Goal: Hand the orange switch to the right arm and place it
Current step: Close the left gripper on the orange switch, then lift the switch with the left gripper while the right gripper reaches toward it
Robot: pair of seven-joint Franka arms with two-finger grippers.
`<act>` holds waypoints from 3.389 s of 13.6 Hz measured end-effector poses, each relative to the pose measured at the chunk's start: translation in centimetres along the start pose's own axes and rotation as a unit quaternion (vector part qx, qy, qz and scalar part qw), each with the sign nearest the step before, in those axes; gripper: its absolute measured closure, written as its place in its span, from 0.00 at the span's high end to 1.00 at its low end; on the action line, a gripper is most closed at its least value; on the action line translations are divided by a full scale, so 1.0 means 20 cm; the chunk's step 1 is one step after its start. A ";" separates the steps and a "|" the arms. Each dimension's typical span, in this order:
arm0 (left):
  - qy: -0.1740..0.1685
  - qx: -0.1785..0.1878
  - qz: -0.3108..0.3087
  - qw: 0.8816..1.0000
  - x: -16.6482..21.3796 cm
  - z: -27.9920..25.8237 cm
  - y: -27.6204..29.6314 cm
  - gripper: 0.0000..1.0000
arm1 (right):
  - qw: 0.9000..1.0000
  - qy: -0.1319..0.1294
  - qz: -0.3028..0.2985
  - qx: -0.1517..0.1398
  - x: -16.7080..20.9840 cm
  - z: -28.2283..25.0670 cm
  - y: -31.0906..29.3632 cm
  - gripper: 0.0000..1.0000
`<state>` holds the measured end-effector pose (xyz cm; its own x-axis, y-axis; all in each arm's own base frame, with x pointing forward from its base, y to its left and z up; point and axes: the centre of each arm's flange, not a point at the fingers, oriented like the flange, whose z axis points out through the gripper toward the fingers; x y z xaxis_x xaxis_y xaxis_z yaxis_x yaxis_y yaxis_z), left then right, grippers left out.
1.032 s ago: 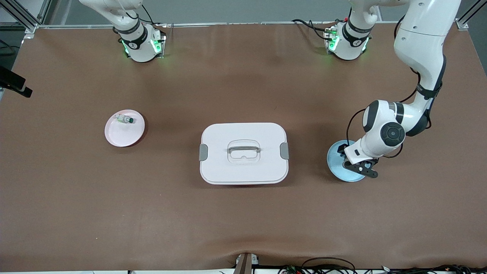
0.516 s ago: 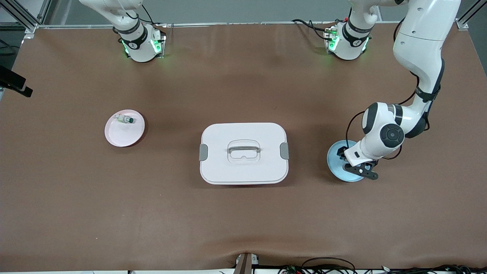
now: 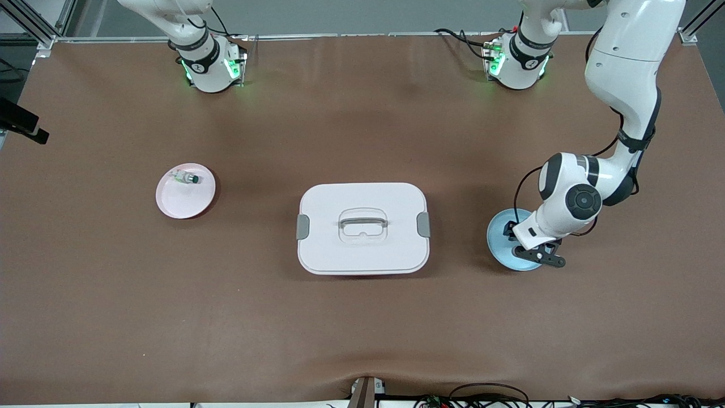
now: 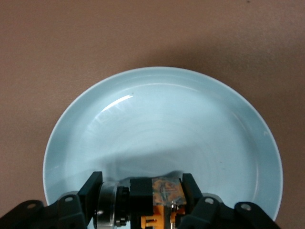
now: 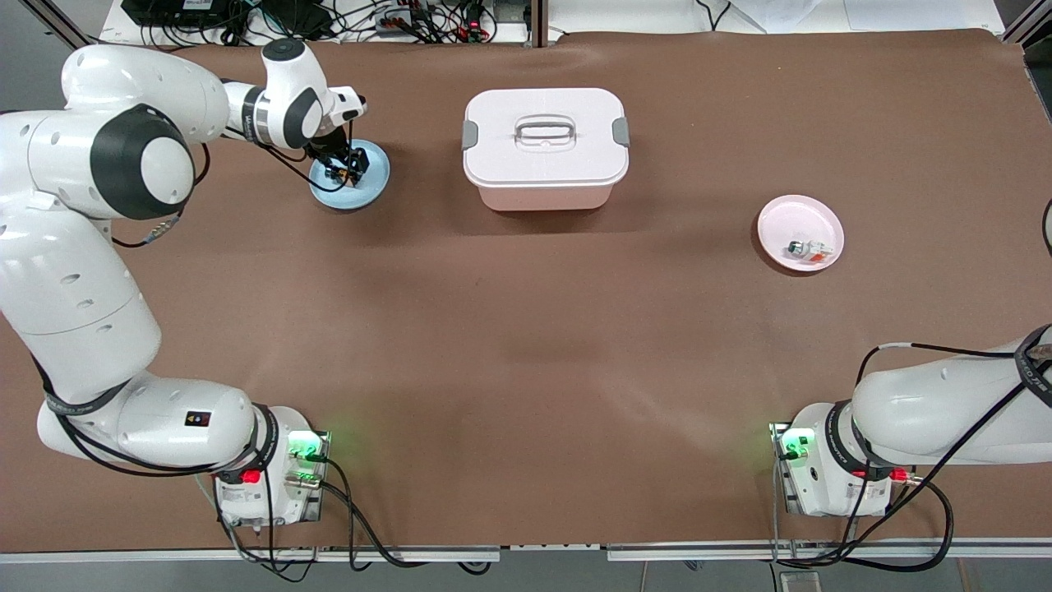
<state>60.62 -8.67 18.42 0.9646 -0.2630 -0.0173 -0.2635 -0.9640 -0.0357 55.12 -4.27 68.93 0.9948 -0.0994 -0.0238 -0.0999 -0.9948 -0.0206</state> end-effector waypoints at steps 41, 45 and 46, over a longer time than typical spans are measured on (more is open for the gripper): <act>-0.192 -0.529 -0.546 0.620 0.11 -1.83 1.94 0.73 | 0.962 0.032 0.035 0.269 -0.12 0.21 -0.49 1.00; -0.243 -0.509 -0.570 0.598 0.07 -1.77 2.12 0.73 | 0.951 0.080 0.060 0.293 -0.30 0.26 -0.83 1.00; -0.248 -0.505 -0.572 0.597 0.06 -1.75 2.15 0.73 | 0.949 0.077 0.065 0.297 -0.35 0.26 -0.91 1.00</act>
<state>50.71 -51.85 51.86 0.3233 0.3919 -0.8613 0.9456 -0.1003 0.3094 49.85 14.71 64.25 0.9599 -0.2685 0.0802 -0.1716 -0.7897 -0.5889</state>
